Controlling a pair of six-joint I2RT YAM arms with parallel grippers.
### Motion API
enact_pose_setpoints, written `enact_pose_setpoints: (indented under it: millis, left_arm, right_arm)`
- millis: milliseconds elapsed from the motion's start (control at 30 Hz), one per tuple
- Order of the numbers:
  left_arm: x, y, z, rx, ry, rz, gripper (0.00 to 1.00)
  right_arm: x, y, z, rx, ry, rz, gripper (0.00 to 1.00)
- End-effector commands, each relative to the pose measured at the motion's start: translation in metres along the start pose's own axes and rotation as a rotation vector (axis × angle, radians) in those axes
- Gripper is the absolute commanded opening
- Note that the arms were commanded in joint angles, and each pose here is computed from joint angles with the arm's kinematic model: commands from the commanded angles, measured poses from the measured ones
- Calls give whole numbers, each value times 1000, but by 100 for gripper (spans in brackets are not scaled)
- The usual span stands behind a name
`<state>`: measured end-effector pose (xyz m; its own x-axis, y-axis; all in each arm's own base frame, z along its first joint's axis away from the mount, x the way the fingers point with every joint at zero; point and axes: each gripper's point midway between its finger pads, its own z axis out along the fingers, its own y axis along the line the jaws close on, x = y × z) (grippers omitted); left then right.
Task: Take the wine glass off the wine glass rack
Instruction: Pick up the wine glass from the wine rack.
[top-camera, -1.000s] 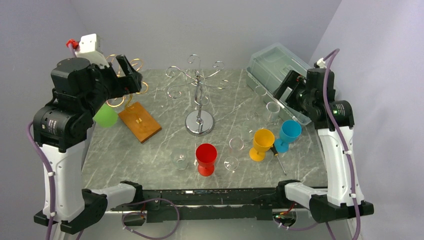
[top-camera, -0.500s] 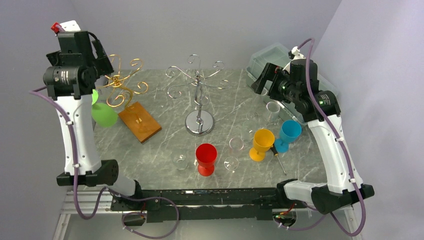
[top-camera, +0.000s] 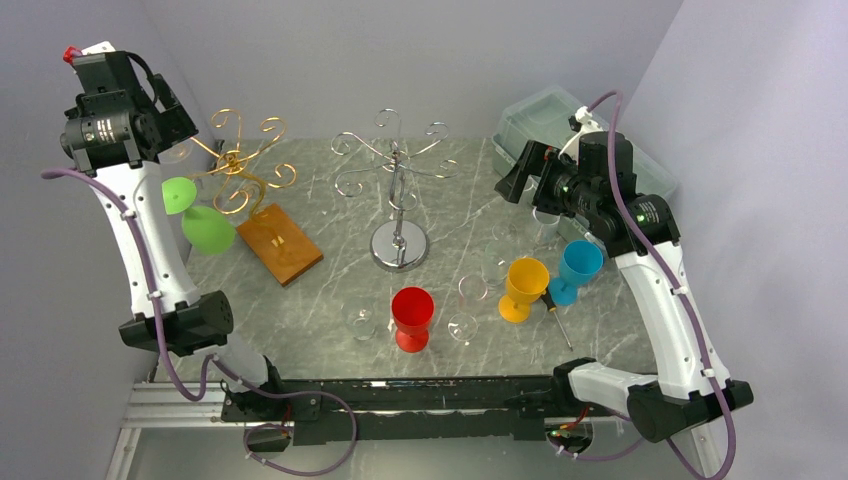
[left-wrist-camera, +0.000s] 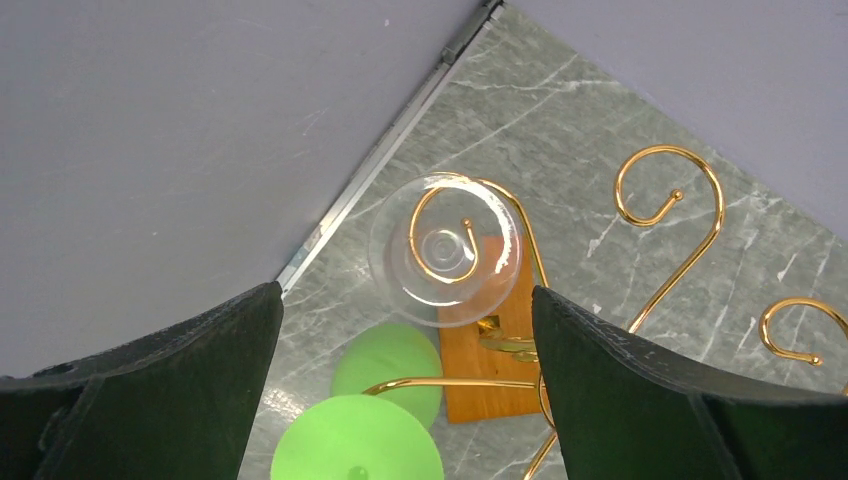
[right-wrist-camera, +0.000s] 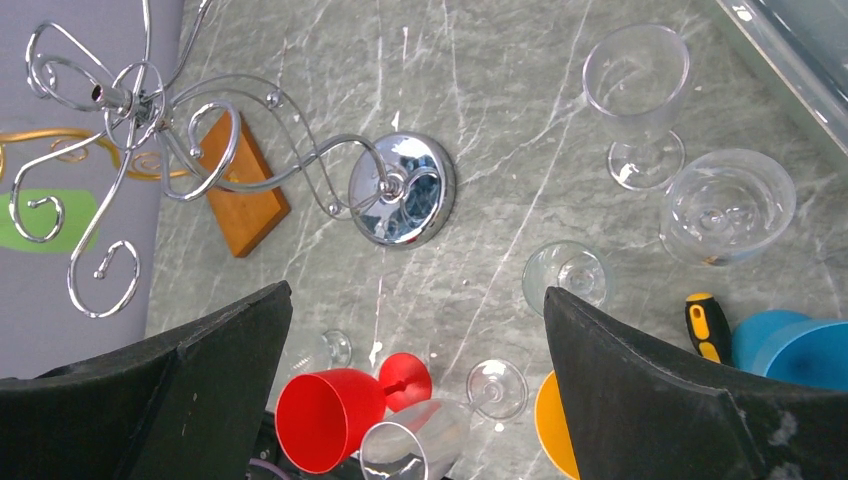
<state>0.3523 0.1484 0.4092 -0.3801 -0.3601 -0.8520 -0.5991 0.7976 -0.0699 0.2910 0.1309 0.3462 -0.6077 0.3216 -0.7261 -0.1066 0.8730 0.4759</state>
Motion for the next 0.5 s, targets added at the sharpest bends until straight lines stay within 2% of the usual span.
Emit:
enact_pose_setpoints:
  millis: [0,100,467]
  left_arm:
    - [-9,-16,6,109,-18,-20,99]
    - [-5,-21,13,139,3,-12,99]
    - [8,-15,42,82,57,18,99]
  right_arm:
    - [-6,13,-4,-70,-36,-26,100]
    - [-4,15,-4,-82,-31,-25,100]
    - [2,13,3,-86,-6,-23,100]
